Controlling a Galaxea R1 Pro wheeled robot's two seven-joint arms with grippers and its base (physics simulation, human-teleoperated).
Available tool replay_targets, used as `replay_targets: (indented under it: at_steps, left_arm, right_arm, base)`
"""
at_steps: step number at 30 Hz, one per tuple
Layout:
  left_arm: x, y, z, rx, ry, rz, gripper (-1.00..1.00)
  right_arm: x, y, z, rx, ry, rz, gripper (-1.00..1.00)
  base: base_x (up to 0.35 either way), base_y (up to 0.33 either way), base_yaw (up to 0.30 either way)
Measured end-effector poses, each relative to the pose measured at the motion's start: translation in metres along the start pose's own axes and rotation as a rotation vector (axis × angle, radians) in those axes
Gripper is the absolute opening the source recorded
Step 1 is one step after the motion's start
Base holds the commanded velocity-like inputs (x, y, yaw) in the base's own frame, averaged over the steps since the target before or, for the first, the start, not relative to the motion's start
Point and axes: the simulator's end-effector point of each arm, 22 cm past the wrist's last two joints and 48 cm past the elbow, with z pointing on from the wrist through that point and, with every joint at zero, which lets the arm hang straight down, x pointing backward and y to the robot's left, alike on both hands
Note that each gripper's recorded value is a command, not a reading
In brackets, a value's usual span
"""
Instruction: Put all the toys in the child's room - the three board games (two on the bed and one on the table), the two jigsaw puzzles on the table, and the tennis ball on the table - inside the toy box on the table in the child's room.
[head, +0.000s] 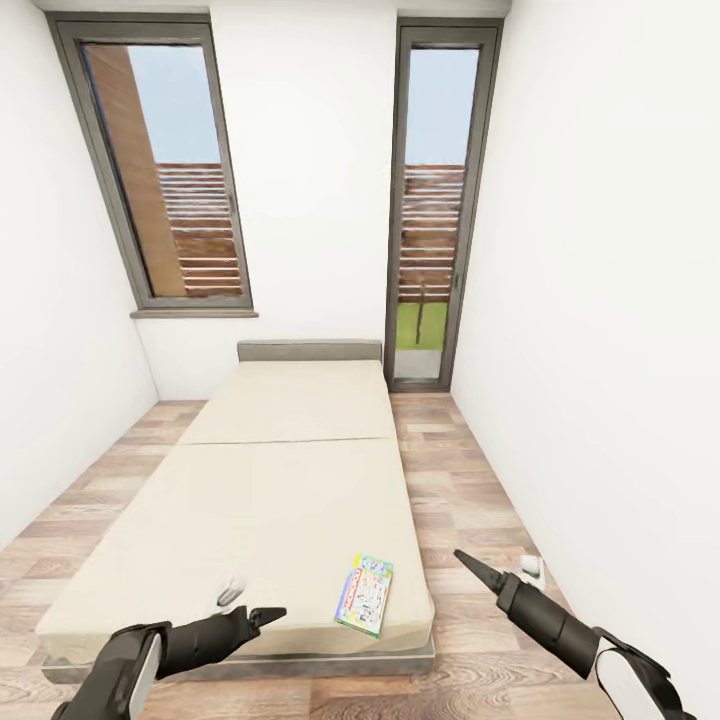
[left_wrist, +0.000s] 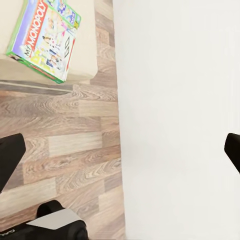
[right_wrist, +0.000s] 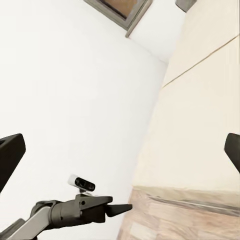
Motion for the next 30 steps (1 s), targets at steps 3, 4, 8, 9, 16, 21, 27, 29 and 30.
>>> replay_targets:
  at_steps: [3,4,8,9,16,21,27,29,30]
  left_arm:
    - [0.004,0.003,0.004,0.003,0.004,-0.004,1.00]
    - [0.005,0.005,0.005,0.003,0.004,-0.005,1.00]
    - [0.006,0.008,0.009,0.004,0.002,-0.004,1.00]
    - [0.006,0.009,0.009,0.004,0.002,-0.003,1.00]
    - [0.005,0.014,0.014,0.008,-0.005,-0.003,1.00]
    - [0.001,0.009,0.019,0.056,-0.039,-0.046,1.00]
    - [0.019,0.004,0.037,0.137,-0.042,-0.158,1.00]
    - [0.020,0.003,0.041,0.149,-0.044,-0.173,1.00]
    - [0.020,0.003,0.042,0.151,-0.045,-0.175,1.00]
  right_arm:
    - [-0.003,-0.005,-0.003,0.006,0.001,0.023,1.00]
    - [-0.004,-0.007,-0.005,0.009,0.002,0.034,1.00]
    - [-0.010,-0.013,-0.009,0.015,-0.006,0.051,1.00]
    - [-0.010,-0.014,-0.010,0.015,-0.008,0.053,1.00]
    - [-0.011,-0.020,-0.009,0.012,-0.018,0.062,1.00]
    - [-0.010,-0.025,-0.009,0.011,-0.020,0.063,1.00]
    - [-0.008,-0.029,-0.007,0.002,-0.021,0.064,1.00]
    - [-0.007,-0.031,-0.006,0.001,-0.022,0.065,1.00]
    - [-0.006,-0.032,-0.006,0.001,-0.022,0.065,1.00]
  base:
    - [0.000,0.000,0.000]
    - [0.000,0.000,0.000]
    - [0.000,0.000,0.000]
    - [0.000,0.000,0.000]
    - [0.000,0.000,0.000]
    - [0.000,0.000,0.000]
    - [0.000,0.000,0.000]
    - [0.000,0.000,0.000]
    - [0.000,0.000,0.000]
